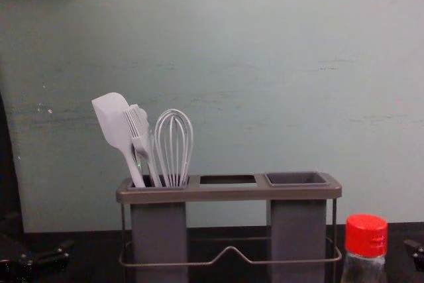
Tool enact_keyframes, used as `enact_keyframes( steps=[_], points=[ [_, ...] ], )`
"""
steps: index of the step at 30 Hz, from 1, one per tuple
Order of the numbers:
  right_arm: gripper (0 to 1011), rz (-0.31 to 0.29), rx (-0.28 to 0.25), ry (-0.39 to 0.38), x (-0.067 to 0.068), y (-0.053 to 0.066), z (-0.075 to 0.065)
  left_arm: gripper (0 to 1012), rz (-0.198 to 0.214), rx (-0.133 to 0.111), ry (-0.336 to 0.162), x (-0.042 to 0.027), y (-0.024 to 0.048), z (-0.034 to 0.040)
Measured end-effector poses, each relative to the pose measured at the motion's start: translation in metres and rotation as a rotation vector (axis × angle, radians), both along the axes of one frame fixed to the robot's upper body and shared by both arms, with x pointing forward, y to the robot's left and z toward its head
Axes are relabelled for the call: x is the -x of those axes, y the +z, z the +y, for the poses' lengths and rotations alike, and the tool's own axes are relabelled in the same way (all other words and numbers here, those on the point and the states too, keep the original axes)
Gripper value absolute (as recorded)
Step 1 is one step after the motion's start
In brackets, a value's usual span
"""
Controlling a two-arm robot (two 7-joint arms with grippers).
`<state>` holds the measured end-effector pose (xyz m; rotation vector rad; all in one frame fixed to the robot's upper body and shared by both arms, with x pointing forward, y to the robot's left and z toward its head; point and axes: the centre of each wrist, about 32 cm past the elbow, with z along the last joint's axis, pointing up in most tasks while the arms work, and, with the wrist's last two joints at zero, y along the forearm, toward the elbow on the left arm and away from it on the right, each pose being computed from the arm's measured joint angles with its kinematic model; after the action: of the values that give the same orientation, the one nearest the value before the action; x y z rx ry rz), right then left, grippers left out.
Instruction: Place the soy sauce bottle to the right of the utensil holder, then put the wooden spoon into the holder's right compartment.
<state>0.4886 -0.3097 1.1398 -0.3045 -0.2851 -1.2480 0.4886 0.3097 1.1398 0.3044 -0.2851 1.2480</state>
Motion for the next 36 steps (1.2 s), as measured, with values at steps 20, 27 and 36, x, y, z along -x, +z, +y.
enact_keyframes(
  steps=[20,27,36],
  points=[
    [1002,-0.021,-0.091,0.028,0.013,0.009,-0.007,1005,0.000,0.000,0.000,0.0000,0.0000,0.0000],
    [1002,0.014,-0.228,0.100,0.033,0.021,-0.020,1005,0.000,0.000,0.000,0.0000,0.0000,0.0000],
    [1002,0.095,-0.355,0.240,0.061,0.035,-0.037,1005,0.000,0.000,0.000,0.0000,0.0000,0.0000]
  ],
)
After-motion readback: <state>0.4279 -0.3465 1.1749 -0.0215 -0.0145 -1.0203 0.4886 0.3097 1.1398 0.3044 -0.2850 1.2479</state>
